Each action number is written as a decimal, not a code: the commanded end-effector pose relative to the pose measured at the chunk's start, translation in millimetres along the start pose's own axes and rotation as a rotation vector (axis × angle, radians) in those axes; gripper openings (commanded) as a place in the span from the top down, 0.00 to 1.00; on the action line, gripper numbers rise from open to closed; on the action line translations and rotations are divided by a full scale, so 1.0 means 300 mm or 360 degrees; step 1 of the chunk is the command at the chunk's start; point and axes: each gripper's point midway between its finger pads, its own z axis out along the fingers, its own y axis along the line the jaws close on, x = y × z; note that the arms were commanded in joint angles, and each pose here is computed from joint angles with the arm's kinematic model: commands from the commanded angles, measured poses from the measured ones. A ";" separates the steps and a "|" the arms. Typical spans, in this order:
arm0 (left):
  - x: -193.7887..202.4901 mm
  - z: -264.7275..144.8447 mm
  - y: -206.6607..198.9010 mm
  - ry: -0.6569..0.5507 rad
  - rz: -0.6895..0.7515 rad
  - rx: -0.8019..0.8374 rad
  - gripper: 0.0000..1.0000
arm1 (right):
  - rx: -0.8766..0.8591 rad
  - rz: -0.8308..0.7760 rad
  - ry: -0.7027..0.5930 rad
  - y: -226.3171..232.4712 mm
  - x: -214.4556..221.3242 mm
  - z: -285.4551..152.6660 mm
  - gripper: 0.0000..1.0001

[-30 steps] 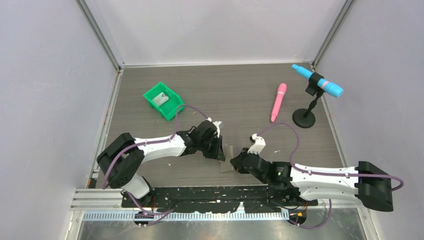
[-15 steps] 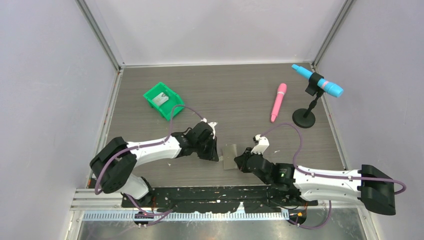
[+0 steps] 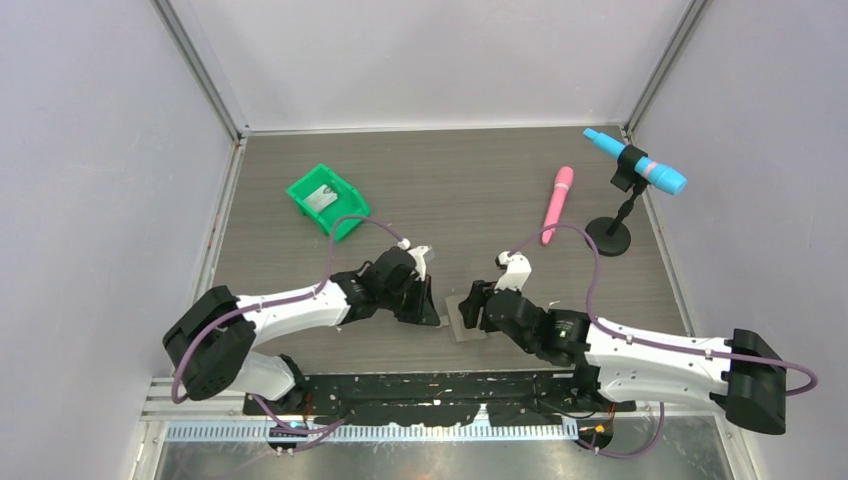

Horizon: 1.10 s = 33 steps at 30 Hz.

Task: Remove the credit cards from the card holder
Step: Open the card holder at the center of the board.

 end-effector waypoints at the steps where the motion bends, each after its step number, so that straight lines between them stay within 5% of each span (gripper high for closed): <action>1: -0.064 -0.042 -0.086 -0.0123 0.0034 0.0155 1.00 | -0.0027 -0.0138 0.0070 0.041 0.013 0.000 0.33; 14: -0.066 -0.067 -0.102 -0.0160 0.0031 0.0199 1.00 | 0.0065 -0.0230 0.0170 0.068 0.090 0.055 0.27; 33: -0.046 -0.080 -0.051 -0.0175 0.0036 0.0107 1.00 | 0.0235 -0.0224 0.0141 -0.006 0.081 0.038 0.33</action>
